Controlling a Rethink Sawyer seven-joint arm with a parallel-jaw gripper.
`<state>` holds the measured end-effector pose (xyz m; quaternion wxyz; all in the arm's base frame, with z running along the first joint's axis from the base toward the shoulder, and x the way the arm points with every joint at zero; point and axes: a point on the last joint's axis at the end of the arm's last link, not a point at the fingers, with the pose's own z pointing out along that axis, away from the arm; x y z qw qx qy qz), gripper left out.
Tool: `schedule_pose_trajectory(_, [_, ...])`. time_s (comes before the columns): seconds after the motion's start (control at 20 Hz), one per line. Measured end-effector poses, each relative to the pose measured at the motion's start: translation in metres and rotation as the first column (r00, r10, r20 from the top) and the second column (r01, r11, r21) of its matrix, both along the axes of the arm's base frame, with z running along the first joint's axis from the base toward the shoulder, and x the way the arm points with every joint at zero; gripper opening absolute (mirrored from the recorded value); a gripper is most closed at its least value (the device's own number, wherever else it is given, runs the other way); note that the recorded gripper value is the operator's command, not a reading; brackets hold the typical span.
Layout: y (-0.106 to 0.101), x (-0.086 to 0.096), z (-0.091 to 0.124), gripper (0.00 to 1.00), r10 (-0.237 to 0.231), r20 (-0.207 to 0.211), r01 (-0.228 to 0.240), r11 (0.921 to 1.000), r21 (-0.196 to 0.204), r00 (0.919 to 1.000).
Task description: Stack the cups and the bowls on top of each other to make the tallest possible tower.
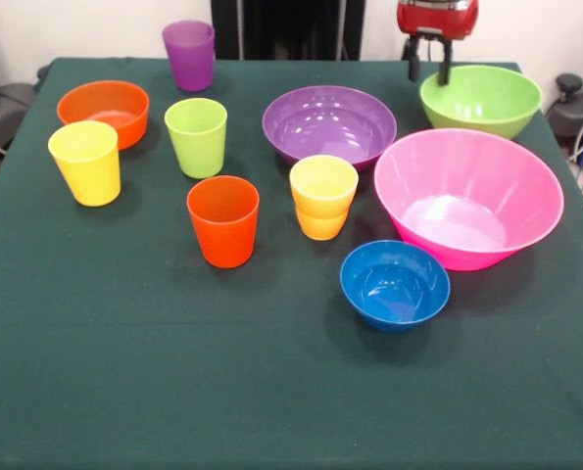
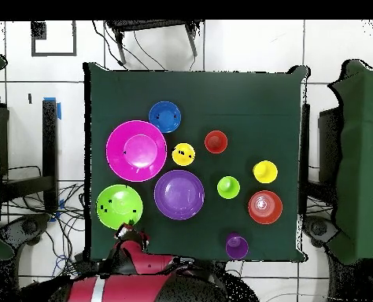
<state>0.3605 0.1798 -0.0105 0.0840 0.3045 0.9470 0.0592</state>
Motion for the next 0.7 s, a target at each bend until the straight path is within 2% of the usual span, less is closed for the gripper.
schedule_pose_trajectory(0.7, [-0.0002, 0.0026, 0.0046, 0.0, 0.02, 0.018, -0.02, 0.9998, 0.006, 0.9996])
